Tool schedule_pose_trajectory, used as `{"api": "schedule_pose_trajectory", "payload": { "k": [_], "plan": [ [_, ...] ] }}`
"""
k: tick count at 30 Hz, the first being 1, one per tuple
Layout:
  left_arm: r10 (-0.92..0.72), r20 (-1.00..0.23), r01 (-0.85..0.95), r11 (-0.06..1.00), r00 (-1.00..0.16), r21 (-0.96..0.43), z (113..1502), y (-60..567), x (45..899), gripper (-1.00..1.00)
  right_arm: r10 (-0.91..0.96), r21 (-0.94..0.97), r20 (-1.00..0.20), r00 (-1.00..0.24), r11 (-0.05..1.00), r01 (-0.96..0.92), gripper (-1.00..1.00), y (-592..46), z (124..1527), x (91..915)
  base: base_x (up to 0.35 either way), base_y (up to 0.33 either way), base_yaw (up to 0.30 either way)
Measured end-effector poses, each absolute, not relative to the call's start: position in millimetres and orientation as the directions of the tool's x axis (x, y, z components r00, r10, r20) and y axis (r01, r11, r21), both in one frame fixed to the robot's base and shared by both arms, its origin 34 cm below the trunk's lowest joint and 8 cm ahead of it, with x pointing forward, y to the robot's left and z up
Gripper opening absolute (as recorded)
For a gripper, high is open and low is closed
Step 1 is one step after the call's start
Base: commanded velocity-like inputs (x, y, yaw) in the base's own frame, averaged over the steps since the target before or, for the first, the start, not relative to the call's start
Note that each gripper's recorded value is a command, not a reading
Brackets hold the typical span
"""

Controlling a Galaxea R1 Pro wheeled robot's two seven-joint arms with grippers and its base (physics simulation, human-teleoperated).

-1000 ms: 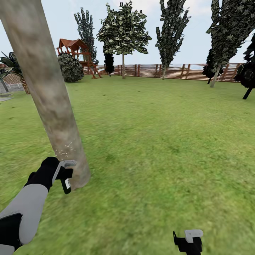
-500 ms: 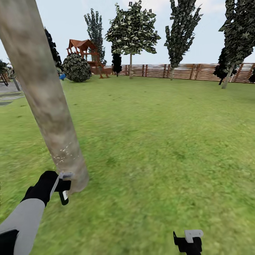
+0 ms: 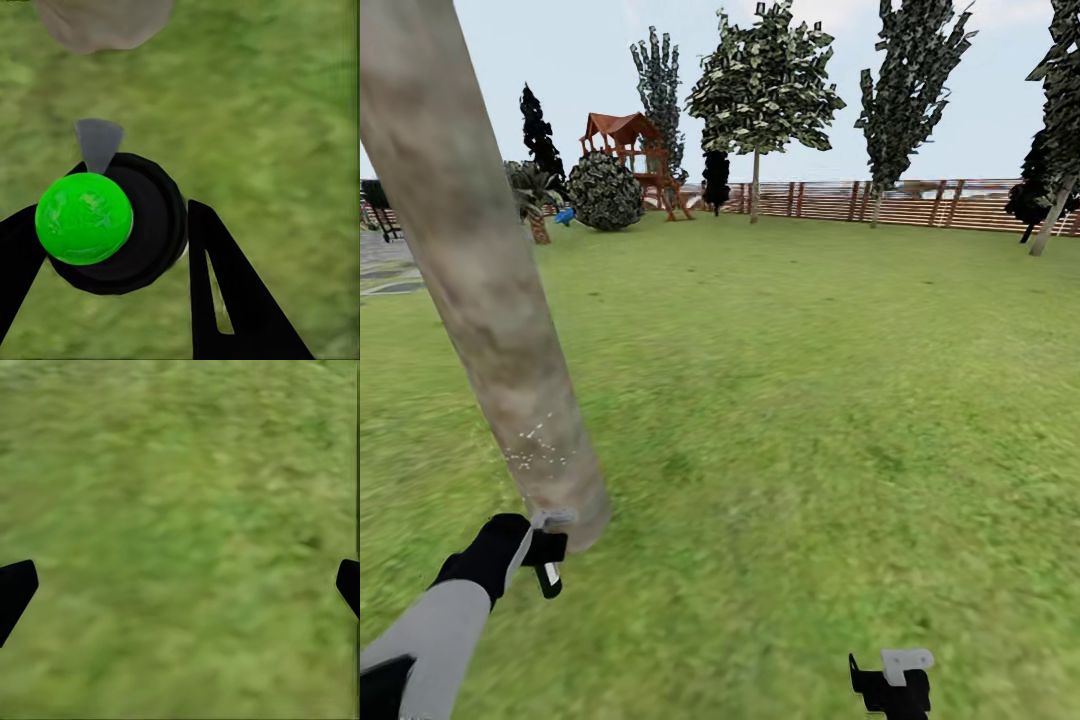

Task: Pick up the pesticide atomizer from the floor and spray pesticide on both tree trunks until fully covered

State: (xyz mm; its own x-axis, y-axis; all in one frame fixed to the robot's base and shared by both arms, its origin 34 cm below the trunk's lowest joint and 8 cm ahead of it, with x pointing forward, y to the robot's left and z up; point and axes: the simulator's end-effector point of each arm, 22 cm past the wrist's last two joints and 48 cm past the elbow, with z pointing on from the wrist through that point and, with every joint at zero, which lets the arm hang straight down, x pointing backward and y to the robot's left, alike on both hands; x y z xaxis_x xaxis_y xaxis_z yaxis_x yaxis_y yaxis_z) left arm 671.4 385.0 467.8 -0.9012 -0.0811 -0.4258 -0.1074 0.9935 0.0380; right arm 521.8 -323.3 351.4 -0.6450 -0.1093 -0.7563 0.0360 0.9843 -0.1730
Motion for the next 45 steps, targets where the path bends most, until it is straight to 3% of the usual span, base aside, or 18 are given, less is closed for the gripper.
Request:
{"api": "schedule_pose_trajectory", "payload": {
  "k": [7, 25, 37, 45],
  "plan": [
    [-0.097, -0.433, -0.15, 0.984, -0.896, 0.092, 457.7, 404.1, 663.3, -1.0, -0.109, -0.173, -0.756, -0.645, 0.984, 0.037, 1.0, -323.4, 351.3, 521.7, 0.178, -0.201, 0.025],
    [-0.139, -0.432, -0.18, 0.982, -0.891, 0.056, 456.4, 403.0, 662.0, -1.0, -0.109, -0.172, -0.756, -0.646, 0.984, 0.037, 1.0, -323.3, 351.1, 521.7, 0.009, -0.011, 0.265],
    [-0.133, -0.426, -0.17, 0.984, -0.895, 0.05, 454.5, 391.5, 662.7, -1.0, -0.109, -0.173, -0.756, -0.645, 0.984, 0.036, 1.0, -323.4, 351.2, 521.8, 0.01, -0.251, 0.035],
    [-0.134, -0.43, -0.172, 0.984, -0.893, 0.052, 456.2, 392.4, 663.7, -1.0, -0.109, -0.172, -0.756, -0.645, 0.984, 0.036, 1.0, -322.8, 351.4, 521.8, 0.209, -0.21, 0.257]
  ]
}}
